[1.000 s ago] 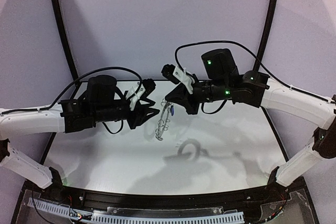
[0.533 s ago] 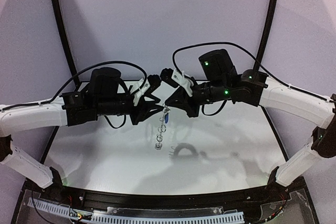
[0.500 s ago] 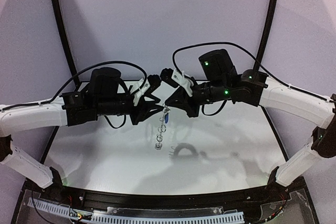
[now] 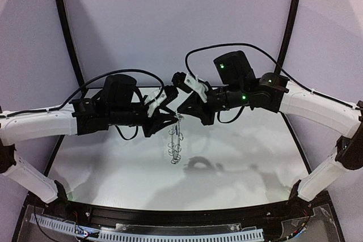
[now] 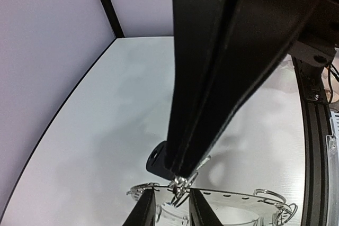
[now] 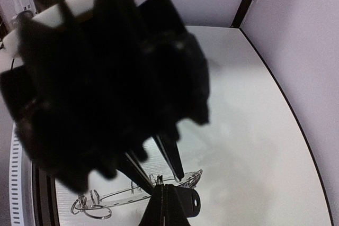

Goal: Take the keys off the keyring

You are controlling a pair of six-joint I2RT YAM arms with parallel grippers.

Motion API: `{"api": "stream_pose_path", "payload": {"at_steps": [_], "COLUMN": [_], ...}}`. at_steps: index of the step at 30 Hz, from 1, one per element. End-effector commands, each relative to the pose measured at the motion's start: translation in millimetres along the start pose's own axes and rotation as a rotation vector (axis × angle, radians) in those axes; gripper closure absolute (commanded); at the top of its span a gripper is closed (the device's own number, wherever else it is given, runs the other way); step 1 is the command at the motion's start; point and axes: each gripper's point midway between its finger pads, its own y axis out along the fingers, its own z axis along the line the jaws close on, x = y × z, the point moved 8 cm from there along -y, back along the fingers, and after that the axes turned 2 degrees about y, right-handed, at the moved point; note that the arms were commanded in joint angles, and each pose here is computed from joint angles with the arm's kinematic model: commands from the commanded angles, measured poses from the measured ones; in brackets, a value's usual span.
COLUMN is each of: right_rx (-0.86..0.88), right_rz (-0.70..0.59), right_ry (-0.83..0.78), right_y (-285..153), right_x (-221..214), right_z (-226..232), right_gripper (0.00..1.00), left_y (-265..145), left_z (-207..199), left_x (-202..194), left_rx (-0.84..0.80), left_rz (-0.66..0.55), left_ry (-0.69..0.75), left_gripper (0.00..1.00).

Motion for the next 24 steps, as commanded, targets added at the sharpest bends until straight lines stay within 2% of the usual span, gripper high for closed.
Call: {"api": "stream_pose_path", "payload": {"at_steps": [1, 2, 5, 10, 15, 21, 24], "right_rx": [0.008, 0.009, -0.008, -0.087, -0.151, -0.137, -0.102], "right_rz": [-0.046, -0.041, -0.033, -0.007, 0.061, 0.104, 0.085], "right_ry": [-0.013, -0.014, -0.011, -0.015, -0.027, -0.048, -0.040], "right_y": [-1.4, -0.4, -0.2, -4.5, -4.6, 7.0, 12.5], "right_x": [14.4, 13.7, 13.3, 6.7, -15.2, -49.3, -59.4], "right_z": [-3.1, -3.2, -4.9, -9.6, -10.5, -2.7, 2.9], "right_gripper": [1.00, 1.00, 1.00, 1.00, 1.00, 1.00, 1.00], "left_y": [-1.8, -2.4, -3.1, -7.1, -25.7, -39.3, -44.5], "left_z": [2.8, 2.7, 2.7, 7.7, 9.8, 13.1, 18.2], "left_x": [10.2, 10.5, 8.4, 0.9, 7.6, 16.5, 22.2], "left_rx": [0.000, 0.000, 0.008, 0.097, 0.170, 0.206, 0.237], "left_rz": [-0.022, -0.024, -0.015, -0.010, -0.134, -0.200, -0.253], "left_ry": [0.013, 0.015, 0.019, -0.009, -0.032, -0.060, -0.100], "left_gripper": [0.84, 0.94, 0.99, 0.99, 0.99, 0.99, 0.99]}}
